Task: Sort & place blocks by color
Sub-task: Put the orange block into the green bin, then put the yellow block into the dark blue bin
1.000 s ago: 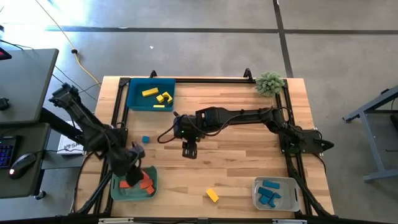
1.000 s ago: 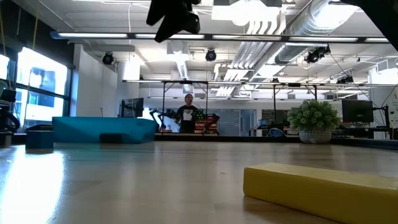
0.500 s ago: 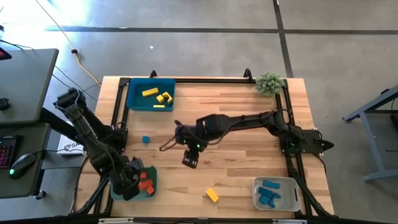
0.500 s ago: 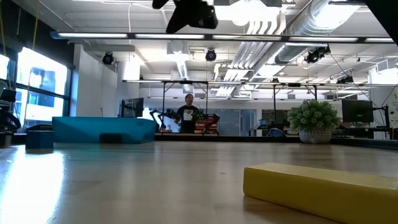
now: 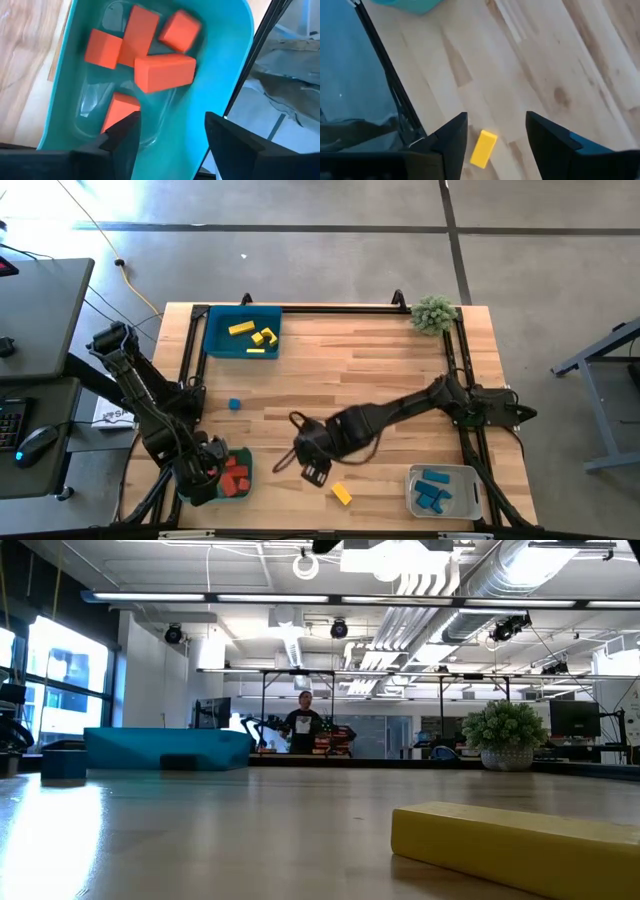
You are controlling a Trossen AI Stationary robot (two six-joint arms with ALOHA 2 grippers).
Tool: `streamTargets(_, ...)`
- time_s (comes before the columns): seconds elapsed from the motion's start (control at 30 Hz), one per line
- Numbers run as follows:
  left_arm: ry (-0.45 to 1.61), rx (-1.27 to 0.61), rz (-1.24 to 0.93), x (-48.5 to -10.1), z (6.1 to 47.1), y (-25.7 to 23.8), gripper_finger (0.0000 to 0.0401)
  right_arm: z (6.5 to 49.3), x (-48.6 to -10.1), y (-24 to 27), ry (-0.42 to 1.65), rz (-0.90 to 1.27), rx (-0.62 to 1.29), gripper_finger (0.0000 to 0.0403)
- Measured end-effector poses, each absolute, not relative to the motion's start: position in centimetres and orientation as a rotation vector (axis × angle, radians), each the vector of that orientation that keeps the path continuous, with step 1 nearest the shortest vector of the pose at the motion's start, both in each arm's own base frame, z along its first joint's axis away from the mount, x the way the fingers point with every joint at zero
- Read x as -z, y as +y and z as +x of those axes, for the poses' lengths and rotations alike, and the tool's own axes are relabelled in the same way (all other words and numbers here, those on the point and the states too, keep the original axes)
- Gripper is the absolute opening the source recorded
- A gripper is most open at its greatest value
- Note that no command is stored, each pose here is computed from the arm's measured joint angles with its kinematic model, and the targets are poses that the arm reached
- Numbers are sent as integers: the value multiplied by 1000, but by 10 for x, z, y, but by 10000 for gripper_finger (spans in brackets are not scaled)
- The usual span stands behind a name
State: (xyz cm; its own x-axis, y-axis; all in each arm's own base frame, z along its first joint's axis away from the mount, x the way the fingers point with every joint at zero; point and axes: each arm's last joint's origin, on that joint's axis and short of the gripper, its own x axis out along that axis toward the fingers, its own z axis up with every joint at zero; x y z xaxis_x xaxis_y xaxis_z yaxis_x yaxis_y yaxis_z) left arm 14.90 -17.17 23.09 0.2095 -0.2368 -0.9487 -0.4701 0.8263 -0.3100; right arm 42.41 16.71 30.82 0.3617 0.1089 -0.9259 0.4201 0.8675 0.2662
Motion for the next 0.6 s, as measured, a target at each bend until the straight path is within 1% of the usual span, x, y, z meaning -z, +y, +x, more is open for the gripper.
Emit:
streamTargets(0.13, 1376, -173, -620, -231, 149, -172, 221, 416, -308, 187, 1177, 549, 262, 201)
streamTargets(0.3, 1376, -153, -595, -231, 149, -172, 221, 405, -308, 207, 1168, 607, 321, 216)
streamTargets(0.47, 1376, -141, -582, -231, 149, -172, 221, 393, -306, 223, 1184, 646, 381, 218)
streamTargets(0.6, 1375, -141, -583, -231, 149, -172, 221, 389, -296, 234, 1196, 643, 437, 218)
